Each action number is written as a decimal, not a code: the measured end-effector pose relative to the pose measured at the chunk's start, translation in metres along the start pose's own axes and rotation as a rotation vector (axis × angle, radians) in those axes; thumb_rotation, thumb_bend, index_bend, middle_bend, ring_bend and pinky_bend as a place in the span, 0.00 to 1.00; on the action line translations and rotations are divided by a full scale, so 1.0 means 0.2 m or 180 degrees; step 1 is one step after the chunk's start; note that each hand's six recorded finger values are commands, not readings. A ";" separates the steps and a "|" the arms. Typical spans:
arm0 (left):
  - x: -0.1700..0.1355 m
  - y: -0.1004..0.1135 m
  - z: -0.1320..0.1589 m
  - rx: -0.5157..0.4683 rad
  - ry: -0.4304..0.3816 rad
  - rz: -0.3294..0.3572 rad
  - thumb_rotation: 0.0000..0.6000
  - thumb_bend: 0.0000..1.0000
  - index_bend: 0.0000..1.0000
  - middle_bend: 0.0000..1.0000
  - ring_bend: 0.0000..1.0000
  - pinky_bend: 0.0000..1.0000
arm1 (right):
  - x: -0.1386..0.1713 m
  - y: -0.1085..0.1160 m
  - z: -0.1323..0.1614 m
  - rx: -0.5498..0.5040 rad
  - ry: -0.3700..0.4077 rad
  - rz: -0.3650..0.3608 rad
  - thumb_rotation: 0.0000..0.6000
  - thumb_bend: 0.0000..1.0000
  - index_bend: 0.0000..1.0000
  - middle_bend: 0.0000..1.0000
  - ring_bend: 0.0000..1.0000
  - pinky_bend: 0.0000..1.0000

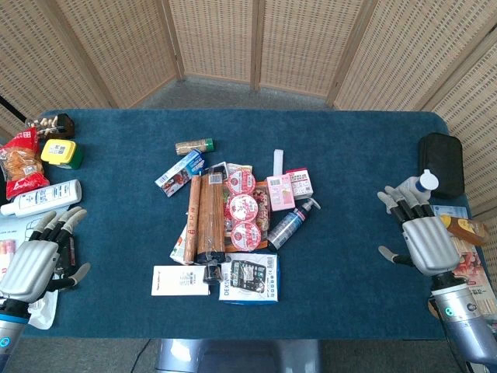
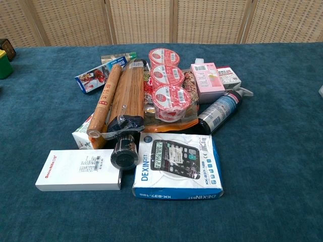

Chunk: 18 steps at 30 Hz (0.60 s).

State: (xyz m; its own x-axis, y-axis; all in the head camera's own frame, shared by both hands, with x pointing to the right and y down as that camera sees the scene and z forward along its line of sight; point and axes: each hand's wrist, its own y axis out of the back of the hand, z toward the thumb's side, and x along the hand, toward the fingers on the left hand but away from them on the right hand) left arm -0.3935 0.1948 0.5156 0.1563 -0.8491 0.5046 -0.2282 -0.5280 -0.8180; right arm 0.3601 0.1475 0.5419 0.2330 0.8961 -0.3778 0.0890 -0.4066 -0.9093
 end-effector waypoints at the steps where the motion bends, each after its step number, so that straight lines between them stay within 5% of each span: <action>1: 0.00 0.00 0.00 0.0004 -0.0004 -0.0003 1.00 0.34 0.06 0.06 0.13 0.00 | 0.00 0.00 0.00 -0.0004 -0.0001 0.0005 1.00 0.18 0.00 0.00 0.00 0.00; 8: 0.00 -0.01 0.02 0.0010 -0.0039 -0.0015 1.00 0.34 0.06 0.06 0.13 0.00 | -0.01 -0.03 0.02 -0.0036 0.0078 0.0062 1.00 0.18 0.00 0.00 0.00 0.00; 18: 0.01 0.00 0.03 0.0014 -0.0061 -0.0043 1.00 0.34 0.06 0.06 0.13 0.00 | -0.14 -0.05 0.16 -0.0054 0.0501 0.0127 1.00 0.18 0.00 0.00 0.00 0.00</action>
State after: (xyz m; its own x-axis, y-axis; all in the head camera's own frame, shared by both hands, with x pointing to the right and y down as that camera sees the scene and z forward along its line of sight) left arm -0.3877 0.1938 0.5158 0.1776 -0.8415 0.5102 -0.2217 -0.5393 -0.8124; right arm 0.3209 0.1323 0.5558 0.3853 0.8408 -0.3804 0.0927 -0.4454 -0.8905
